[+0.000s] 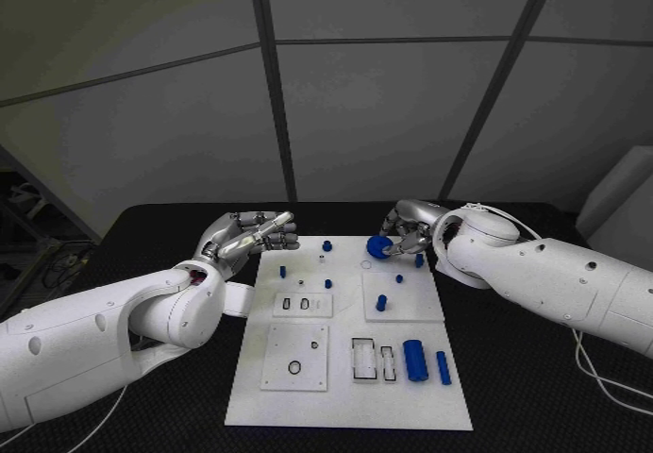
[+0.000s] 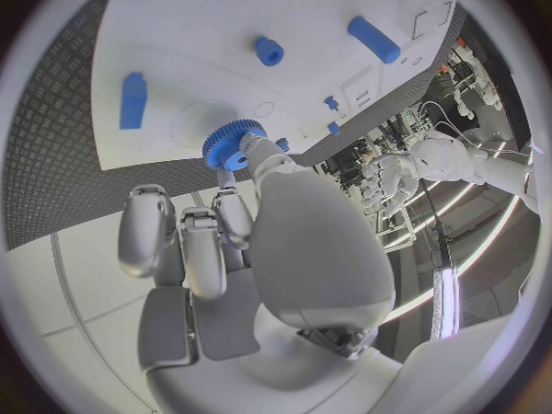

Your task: Assemble the parts on the task board

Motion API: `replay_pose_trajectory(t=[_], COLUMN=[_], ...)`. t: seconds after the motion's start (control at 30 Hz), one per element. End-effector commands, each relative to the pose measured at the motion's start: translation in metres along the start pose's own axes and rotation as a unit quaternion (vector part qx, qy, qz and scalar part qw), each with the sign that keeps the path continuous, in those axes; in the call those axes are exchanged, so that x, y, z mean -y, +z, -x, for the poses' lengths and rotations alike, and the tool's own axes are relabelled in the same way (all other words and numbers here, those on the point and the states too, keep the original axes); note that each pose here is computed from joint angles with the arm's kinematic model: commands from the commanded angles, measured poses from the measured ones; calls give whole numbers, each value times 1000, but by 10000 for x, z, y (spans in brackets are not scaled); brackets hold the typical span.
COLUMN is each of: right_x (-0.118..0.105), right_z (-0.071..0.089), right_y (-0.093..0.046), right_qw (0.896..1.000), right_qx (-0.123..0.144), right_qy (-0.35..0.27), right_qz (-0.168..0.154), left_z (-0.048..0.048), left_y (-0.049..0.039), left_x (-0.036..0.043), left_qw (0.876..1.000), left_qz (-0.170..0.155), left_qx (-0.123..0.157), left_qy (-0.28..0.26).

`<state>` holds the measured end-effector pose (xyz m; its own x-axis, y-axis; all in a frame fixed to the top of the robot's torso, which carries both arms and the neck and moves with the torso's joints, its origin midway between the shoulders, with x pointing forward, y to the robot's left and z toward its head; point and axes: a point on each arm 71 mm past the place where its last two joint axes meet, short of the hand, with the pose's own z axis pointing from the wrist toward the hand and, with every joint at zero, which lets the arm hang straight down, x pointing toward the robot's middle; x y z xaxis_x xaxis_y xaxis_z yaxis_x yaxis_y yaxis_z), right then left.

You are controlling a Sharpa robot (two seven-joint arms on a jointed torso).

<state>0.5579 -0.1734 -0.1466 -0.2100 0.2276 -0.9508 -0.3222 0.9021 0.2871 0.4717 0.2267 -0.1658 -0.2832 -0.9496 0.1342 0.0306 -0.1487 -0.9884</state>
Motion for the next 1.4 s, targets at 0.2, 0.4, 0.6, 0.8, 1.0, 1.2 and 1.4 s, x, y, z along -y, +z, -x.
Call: replay_pose_trajectory(t=[0.2, 0.4, 0.6, 0.8, 1.0, 1.2, 1.4], right_x=[-338, -564, -747, -876, -955, -1004, -1027], right_z=[42, 4, -81, -214, -298, -386, -448], right_y=[15, 74, 141, 198, 242, 263, 299], right_qw=[998, 996, 995, 995, 995, 995, 995], right_qx=[53, 60, 55, 45, 36, 25, 19], right_qy=[-7, -15, -19, -26, -32, -38, -42], right_qz=[43, 65, 77, 85, 88, 91, 87], left_z=[-11, -8, 15, 17, 15, 20, 18], left_y=[7, 12, 14, 17, 18, 19, 22], left_x=[10, 8, 10, 10, 10, 10, 9], left_qw=[1000, 1000, 1000, 1000, 1000, 1000, 1000], left_qz=[-3, -4, -5, -6, -6, -6, -6], left_qx=[-7, -8, -4, -4, -4, -3, -3], left_qy=[0, 2, 4, 4, 4, 5, 5])
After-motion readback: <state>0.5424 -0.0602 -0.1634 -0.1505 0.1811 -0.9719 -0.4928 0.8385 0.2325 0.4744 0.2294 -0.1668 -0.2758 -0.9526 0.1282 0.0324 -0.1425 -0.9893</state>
